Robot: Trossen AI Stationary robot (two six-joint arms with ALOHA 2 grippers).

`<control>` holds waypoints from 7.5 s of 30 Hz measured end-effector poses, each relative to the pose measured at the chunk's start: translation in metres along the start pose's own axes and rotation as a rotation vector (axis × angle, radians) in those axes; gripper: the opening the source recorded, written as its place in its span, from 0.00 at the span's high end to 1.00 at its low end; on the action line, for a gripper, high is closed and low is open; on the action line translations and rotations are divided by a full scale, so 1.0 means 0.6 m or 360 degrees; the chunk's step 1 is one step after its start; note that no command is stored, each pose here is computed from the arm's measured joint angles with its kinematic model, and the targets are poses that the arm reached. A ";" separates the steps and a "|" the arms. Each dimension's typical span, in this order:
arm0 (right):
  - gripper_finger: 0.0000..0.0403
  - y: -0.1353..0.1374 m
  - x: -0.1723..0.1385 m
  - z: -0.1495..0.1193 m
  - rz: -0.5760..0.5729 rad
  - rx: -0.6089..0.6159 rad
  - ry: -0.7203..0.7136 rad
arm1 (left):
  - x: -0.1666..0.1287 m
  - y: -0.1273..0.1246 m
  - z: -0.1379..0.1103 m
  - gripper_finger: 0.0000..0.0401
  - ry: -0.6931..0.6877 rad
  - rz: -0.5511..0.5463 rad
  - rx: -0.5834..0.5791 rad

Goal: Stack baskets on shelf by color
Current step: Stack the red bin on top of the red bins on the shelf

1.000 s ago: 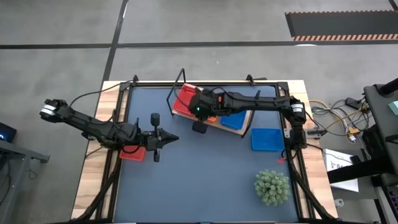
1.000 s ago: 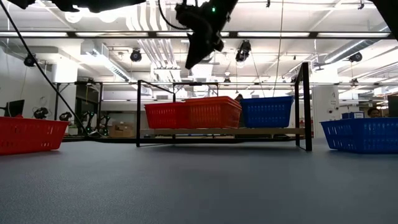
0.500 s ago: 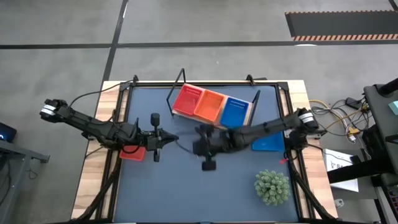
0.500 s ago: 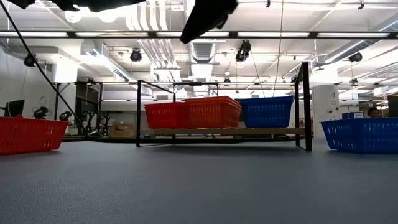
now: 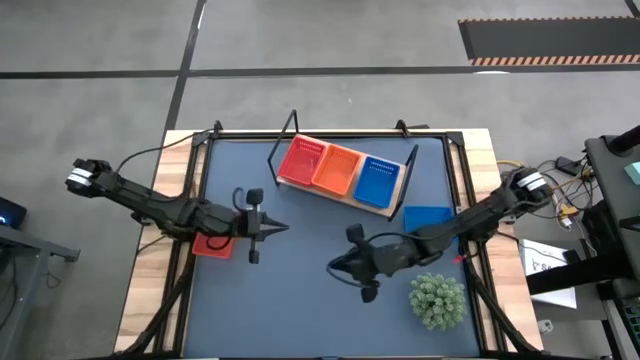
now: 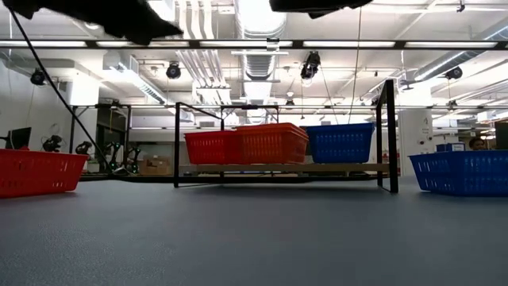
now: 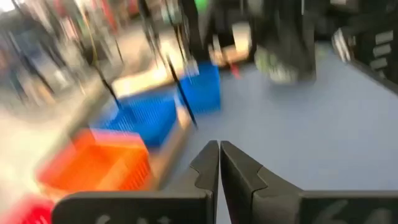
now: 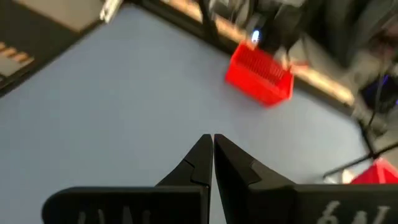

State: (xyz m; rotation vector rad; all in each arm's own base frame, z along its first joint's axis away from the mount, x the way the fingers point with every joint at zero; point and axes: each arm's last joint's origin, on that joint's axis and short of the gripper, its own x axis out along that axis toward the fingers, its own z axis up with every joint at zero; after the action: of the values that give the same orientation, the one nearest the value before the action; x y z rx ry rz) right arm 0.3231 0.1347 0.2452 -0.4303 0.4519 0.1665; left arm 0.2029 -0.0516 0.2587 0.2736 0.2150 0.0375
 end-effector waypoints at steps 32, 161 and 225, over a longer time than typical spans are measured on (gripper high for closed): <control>0.98 -0.055 -0.103 -0.086 0.0005 -0.0011 -0.0509 | -0.055 -0.096 -0.046 0.94 0.2262 -0.0434 -0.0230; 0.98 -0.094 -0.223 -0.205 -0.0228 0.0038 -0.0735 | 0.231 0.228 0.034 1.00 0.1837 -0.0117 0.0594; 0.98 -0.093 -0.220 -0.209 -0.0228 0.0061 -0.0681 | 0.214 0.207 0.055 0.74 0.1749 -0.0171 0.0603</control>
State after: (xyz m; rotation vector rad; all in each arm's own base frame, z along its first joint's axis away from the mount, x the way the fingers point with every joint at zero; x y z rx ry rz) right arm 0.1712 0.0217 0.2240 -0.3755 0.0037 0.1065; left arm 0.3344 0.0674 0.2974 0.6016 1.3378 0.0373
